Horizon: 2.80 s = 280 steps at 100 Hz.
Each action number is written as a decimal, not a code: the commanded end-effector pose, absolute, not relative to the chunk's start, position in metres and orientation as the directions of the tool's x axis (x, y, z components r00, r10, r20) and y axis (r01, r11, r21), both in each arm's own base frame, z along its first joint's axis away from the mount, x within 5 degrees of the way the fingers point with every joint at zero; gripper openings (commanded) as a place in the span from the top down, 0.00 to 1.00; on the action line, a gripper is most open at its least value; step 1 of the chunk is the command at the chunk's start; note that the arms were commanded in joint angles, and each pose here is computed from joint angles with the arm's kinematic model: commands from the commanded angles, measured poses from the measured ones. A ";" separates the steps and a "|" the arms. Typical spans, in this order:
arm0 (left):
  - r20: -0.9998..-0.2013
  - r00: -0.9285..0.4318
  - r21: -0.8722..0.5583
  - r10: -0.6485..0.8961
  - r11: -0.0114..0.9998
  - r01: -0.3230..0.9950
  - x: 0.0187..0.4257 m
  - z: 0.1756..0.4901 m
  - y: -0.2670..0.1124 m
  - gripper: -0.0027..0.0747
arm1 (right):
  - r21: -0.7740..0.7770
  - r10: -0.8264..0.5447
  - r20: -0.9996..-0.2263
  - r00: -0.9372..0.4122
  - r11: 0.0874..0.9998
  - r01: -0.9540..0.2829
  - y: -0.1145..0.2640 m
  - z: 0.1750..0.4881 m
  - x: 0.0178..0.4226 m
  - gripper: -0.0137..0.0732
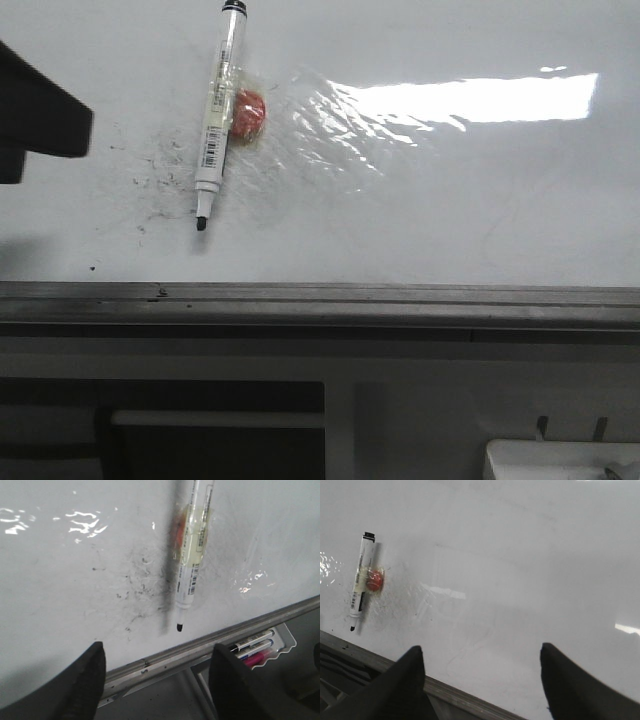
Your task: Write number 8 on whiteboard
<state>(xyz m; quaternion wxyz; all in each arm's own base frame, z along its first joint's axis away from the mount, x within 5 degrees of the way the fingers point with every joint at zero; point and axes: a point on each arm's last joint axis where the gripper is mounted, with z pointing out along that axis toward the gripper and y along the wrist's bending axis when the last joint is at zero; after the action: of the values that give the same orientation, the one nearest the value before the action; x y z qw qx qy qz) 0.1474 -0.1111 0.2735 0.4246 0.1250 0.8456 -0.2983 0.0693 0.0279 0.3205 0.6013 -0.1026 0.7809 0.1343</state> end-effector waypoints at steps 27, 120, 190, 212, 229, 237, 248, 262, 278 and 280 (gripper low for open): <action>-0.852 -0.512 -0.390 -0.111 0.786 0.479 0.176 0.287 -0.158 0.45 | 0.074 0.009 -0.979 -0.201 0.946 -0.315 0.027 0.334 0.071 0.34; -0.812 -0.553 -0.269 0.190 0.718 0.642 0.171 0.275 -0.175 0.99 | 0.057 -0.070 -0.961 -0.269 0.898 -0.437 0.037 0.326 0.065 0.34; -0.929 -0.139 -0.033 0.342 0.298 0.954 0.097 0.299 -0.148 0.99 | 0.046 -0.089 -0.992 -0.089 0.401 -0.915 0.101 0.336 0.088 0.34; -0.929 -0.107 -0.004 0.353 0.281 0.960 0.096 0.299 -0.149 0.99 | 0.068 -0.103 -0.989 -0.108 0.334 -0.940 0.117 0.345 0.107 0.34; -0.930 -0.089 0.013 0.357 0.275 0.961 0.096 0.299 -0.149 0.99 | 0.101 -0.137 -0.980 -0.148 0.298 -0.949 0.138 0.342 0.122 0.34; -0.930 -0.089 0.013 0.357 0.275 0.961 0.096 0.299 -0.149 0.99 | 0.114 -0.149 -0.975 -0.164 0.298 -0.948 0.148 0.340 0.128 0.34; -0.930 -0.089 0.013 0.357 0.275 0.961 0.096 0.299 -0.149 0.99 | 0.122 -0.162 -0.971 -0.175 0.293 -0.948 0.160 0.338 0.131 0.34; -0.930 -0.089 0.013 0.357 0.275 0.961 0.096 0.299 -0.149 0.99 | 0.126 -0.184 -0.965 -0.187 0.302 -0.945 0.177 0.333 0.133 0.34; -0.930 -0.089 0.013 0.357 0.275 0.961 0.096 0.299 -0.149 0.99 | 0.127 -0.186 -0.962 -0.201 0.347 -0.929 0.183 0.329 0.137 0.67; -0.930 -0.089 0.013 0.357 0.275 0.961 0.096 0.299 -0.149 0.99 | 0.126 -0.186 -0.962 -0.201 0.348 -0.929 0.184 0.329 0.136 0.74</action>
<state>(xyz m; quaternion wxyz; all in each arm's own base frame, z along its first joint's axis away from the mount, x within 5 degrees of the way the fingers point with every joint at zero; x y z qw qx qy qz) 0.0945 -0.1470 0.2882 0.4366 0.5222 0.6598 -0.3183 0.1342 0.1819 0.3136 0.4504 -0.4401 0.6770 0.3809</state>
